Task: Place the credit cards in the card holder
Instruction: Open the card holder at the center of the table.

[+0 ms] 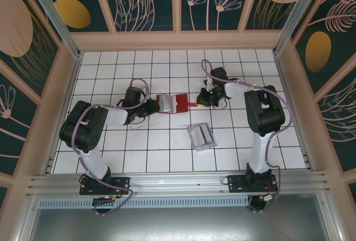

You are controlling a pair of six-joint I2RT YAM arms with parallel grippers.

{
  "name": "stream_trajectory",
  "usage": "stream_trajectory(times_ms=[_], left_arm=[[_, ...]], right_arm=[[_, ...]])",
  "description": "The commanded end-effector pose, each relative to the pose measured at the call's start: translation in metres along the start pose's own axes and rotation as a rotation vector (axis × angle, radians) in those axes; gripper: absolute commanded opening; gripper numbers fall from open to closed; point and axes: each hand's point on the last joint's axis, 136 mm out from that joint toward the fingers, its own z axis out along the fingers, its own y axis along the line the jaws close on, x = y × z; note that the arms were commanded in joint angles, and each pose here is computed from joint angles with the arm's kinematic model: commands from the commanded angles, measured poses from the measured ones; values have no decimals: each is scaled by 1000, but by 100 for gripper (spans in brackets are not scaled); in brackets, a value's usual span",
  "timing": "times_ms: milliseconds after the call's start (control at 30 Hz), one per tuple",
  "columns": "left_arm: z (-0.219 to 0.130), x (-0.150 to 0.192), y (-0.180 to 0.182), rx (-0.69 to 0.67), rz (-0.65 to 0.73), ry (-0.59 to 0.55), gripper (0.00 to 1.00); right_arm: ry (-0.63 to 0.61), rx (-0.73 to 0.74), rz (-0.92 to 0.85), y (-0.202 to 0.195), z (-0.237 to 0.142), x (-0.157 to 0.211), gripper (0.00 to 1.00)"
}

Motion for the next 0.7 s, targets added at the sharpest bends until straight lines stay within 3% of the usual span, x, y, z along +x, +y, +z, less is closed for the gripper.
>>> stream_trajectory(times_ms=[0,100,167,367,533,667], left_arm=[[-1,-13,-20,78,16,-16,11],[-7,-19,-29,98,30,-35,0],[-13,-24,-34,97,51,-53,0],[-26,-28,-38,62,60,-63,0],[-31,-28,-42,79,13,-70,0],[-28,-26,-44,96,2,-51,0]], right_arm=[[-4,-12,-12,0,3,-5,0],[-5,-15,-8,0,3,-5,0],[-11,-17,-11,1,2,-5,0],[-155,3,-57,20,-26,-20,30],[-336,-12,-41,39,-62,-26,35],[-351,-103,-133,78,-67,-14,44]])
